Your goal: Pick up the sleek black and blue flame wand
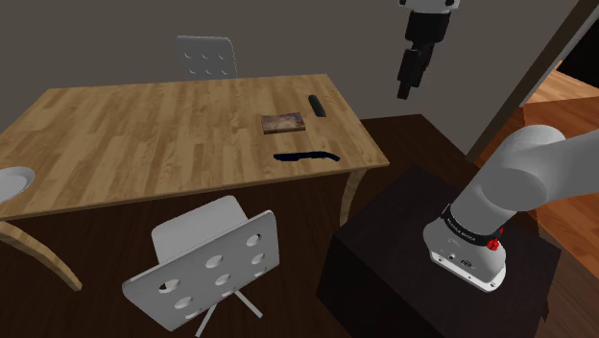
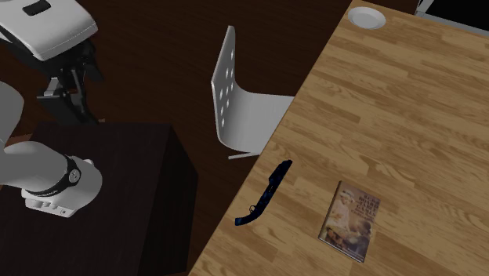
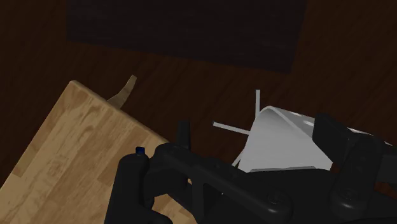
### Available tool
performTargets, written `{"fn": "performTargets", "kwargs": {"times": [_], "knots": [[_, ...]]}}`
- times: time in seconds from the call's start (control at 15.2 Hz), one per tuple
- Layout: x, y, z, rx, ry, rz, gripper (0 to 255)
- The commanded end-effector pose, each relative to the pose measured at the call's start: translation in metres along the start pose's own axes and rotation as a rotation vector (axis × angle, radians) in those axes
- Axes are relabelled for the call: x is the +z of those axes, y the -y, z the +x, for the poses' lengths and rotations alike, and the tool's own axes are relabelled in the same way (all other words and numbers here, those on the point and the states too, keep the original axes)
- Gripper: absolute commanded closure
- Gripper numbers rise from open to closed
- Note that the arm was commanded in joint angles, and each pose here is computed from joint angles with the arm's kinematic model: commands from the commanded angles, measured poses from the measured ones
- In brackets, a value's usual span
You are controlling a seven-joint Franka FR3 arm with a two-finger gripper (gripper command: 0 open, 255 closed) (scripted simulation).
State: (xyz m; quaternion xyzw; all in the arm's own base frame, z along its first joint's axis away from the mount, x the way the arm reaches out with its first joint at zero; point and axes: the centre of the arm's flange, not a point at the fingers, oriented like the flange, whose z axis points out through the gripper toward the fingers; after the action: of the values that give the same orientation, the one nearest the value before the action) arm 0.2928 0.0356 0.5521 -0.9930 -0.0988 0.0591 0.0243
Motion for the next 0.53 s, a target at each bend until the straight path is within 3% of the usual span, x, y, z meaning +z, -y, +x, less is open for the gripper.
{"fn": "performTargets", "kwargs": {"times": [0.0, 0.46], "knots": [[0.000, 0.000, 0.000, 0.000, 0.000, 0.000, 0], [0.067, -0.042, 0.044, -0.143, -0.026, -0.002, 0]]}}
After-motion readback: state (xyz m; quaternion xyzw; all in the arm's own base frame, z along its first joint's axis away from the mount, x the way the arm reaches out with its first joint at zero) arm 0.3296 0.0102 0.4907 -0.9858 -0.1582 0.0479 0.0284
